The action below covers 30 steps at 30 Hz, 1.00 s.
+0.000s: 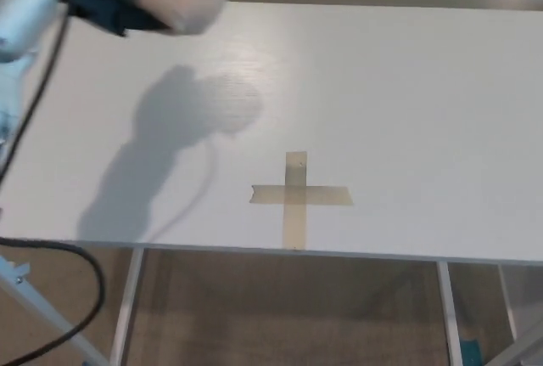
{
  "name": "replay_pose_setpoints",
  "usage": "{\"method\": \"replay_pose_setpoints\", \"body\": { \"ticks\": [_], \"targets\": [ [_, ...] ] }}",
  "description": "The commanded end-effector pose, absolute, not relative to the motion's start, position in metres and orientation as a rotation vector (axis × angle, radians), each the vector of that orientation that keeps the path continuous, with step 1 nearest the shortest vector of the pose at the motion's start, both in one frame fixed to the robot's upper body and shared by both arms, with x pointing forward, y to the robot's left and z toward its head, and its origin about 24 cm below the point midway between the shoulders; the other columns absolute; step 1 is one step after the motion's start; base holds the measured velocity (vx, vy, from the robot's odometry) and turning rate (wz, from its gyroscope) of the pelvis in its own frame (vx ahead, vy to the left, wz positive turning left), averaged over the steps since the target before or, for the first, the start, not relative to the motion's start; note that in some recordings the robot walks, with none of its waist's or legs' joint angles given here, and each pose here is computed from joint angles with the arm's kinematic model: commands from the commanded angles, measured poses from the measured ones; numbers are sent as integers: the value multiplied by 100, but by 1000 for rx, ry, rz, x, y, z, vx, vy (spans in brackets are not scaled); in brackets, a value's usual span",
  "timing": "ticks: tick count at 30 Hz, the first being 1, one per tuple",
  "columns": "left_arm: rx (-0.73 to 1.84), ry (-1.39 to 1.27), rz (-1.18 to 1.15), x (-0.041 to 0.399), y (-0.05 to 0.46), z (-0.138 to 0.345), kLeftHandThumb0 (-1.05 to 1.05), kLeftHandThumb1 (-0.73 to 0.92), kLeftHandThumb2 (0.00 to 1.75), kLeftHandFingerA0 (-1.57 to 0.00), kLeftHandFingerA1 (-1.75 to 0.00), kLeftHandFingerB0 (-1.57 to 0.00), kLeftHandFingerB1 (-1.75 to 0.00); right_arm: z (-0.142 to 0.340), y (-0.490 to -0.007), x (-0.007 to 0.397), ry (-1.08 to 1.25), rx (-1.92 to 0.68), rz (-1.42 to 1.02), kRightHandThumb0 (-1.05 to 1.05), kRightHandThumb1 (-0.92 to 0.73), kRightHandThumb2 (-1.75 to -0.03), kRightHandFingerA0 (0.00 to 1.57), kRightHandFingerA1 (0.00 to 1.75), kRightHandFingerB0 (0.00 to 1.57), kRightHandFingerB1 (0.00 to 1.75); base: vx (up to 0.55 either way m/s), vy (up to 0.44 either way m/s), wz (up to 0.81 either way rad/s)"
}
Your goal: Use the left hand to take the pink dumpling toy on a person's hand and put it on the desk.
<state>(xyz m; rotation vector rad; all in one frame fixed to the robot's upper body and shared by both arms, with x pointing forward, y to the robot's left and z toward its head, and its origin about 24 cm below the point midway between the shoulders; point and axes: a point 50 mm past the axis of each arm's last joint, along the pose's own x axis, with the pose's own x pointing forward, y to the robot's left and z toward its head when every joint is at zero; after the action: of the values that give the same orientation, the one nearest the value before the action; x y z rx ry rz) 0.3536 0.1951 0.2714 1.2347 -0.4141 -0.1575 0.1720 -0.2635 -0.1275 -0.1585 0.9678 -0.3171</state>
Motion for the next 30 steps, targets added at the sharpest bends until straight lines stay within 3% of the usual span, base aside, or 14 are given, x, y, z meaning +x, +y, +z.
{"method": "replay_pose_setpoints", "body": {
  "ticks": [1, 5, 6, 8, 9, 12, 15, 16, 18, 28, 29, 30],
  "targets": [
    [1248, -354, -151, 347, 230, 250, -20, 75, 62, -73, -143, -83, -87, -130, -266, 165, 989, -153, -319, -21, -68, -60, 67, 47, 52, 42, 0, 0, 0],
    [1266, -300, -142, 347, 244, 234, -19, 76, 62, -73, -142, -82, -86, -130, -266, 165, 990, -154, -318, -21, -68, -60, 67, 47, 52, 42, 0, 0, 0],
    [1280, -263, -141, 347, 250, 224, -23, 73, 65, -73, -144, -87, -72, -130, -266, 166, 990, -155, -315, -21, -68, -60, 67, 47, 53, 42, 0, 0, 0],
    [1303, -198, -150, 346, 261, 204, -24, 73, 65, -73, -144, -86, -73, -129, -266, 166, 990, -163, -310, -21, -68, -60, 67, 47, 53, 43, 0, 0, 0],
    [1313, -164, -162, 346, 264, 196, -22, 73, 65, -72, -146, -80, -89, -129, -266, 166, 990, -163, -314, -21, -68, -60, 67, 47, 54, 43, 0, 0, 0],
    [1337, -98, -180, 346, 271, 181, -20, 74, 64, -71, -146, -77, -95, -129, -266, 167, 988, -151, -323, -21, -68, -60, 67, 47, 54, 43, 0, 0, 0],
    [1376, -24, -199, 349, 274, 170, -22, 74, 65, -70, -145, -82, -82, -129, -266, 167, 987, -158, -320, -21, -68, -60, 69, 47, 55, 43, 0, 0, 0],
    [1394, 0, -211, 351, 274, 167, -22, 75, 62, -68, -141, -87, -64, -129, -265, 167, 986, -159, -321, -21, -68, -60, 69, 47, 55, 43, 0, 0, 0],
    [1433, 22, -230, 352, 272, 161, -24, 73, 64, -69, -144, -85, -56, -129, -265, 167, 986, -161, -322, -21, -68, -60, 69, 47, 55, 43, 0, 0, 0],
    [1429, 8, -260, 350, 256, 137, -24, 72, 63, -68, -148, -86, -56, -130, -264, 167, 985, -150, -331, -21, -68, -60, 70, 48, 56, 43, 0, 0, 0],
    [1425, 12, -269, 349, 254, 134, -29, 65, 89, -82, -124, -69, -62, -130, -264, 167, 985, -150, -330, -21, -68, -60, 70, 48, 55, 43, 0, 0, 0],
    [1423, 15, -275, 349, 252, 132, -29, 65, 89, -82, -124, -69, -62, -130, -264, 167, 986, -150, -329, -21, -68, -60, 70, 48, 55, 43, 0, 0, 0]
  ]
}}
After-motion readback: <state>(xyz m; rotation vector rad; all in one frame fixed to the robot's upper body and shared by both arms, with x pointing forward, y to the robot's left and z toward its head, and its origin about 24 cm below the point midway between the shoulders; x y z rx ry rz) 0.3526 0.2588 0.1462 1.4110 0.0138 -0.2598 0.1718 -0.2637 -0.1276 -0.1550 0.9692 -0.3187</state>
